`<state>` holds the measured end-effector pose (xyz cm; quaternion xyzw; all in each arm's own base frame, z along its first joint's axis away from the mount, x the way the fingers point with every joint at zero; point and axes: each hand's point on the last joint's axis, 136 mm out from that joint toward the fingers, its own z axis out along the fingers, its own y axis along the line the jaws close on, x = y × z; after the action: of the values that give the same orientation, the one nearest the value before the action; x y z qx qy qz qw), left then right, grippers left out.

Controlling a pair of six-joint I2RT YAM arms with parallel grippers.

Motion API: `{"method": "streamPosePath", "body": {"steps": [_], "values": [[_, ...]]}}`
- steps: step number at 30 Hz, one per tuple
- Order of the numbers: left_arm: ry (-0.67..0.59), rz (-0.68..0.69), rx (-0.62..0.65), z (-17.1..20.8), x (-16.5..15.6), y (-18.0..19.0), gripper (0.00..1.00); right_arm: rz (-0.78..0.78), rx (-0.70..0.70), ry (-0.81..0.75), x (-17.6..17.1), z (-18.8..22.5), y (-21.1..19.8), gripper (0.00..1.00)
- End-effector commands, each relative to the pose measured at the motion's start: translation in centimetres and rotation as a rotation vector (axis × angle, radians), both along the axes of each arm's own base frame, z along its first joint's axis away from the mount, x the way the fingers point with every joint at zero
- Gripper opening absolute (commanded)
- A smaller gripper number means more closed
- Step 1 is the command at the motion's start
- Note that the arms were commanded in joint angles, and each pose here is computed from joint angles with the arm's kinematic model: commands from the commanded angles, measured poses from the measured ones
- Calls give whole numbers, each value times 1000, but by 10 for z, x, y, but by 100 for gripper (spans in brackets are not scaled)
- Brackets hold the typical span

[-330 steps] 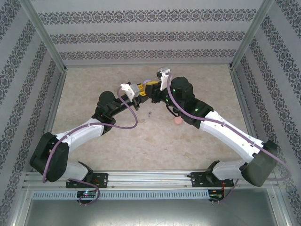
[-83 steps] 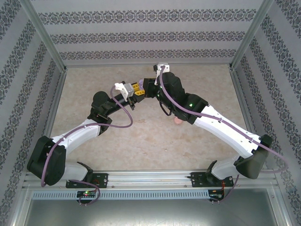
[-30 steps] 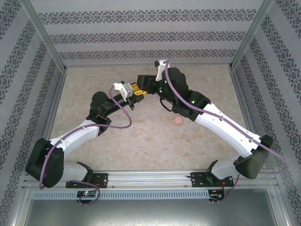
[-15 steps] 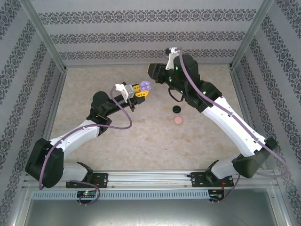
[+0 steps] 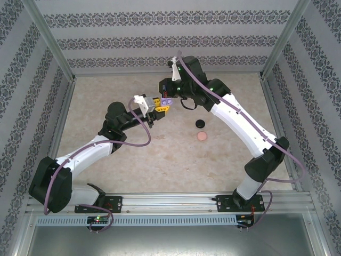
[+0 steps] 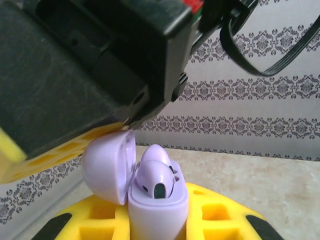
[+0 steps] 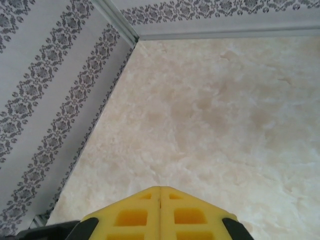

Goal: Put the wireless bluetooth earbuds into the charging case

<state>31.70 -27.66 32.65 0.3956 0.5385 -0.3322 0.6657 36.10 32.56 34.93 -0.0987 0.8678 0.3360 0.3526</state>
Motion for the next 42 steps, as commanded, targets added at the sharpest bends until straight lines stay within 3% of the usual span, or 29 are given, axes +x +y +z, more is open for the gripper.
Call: {"method": "streamPosePath", "body": {"steps": [1, 6, 9, 13, 17, 21, 27, 36, 42], "values": [[-82, 20, -30, 28, 0, -1, 0, 80, -14, 54, -36, -6, -6, 3], [-44, 54, -54, 23, 11, 0, 0, 0, 13, 43, -56, -6, -39, 3], [36, 51, -75, 12, 21, -4, 0, -195, 31, 15, -38, -5, -82, 6], [245, 66, -111, -20, 40, -10, 0, -394, 45, 26, -22, -25, -136, 17], [467, 134, -127, -65, 60, -10, 0, -470, -2, 68, -25, -61, -166, 31], [718, 197, -108, -112, 75, -13, 0, -516, -45, 104, -34, -91, -187, 45], [1138, 207, -54, -186, 87, -37, 0, -565, -81, 140, -41, -118, -210, 51], [1392, 302, -32, -251, 90, -41, 0, -582, -88, 141, -40, -119, -221, 56], [1482, 411, 60, -281, 82, -29, 12, -576, -84, 130, -38, -112, -221, 62]]}}
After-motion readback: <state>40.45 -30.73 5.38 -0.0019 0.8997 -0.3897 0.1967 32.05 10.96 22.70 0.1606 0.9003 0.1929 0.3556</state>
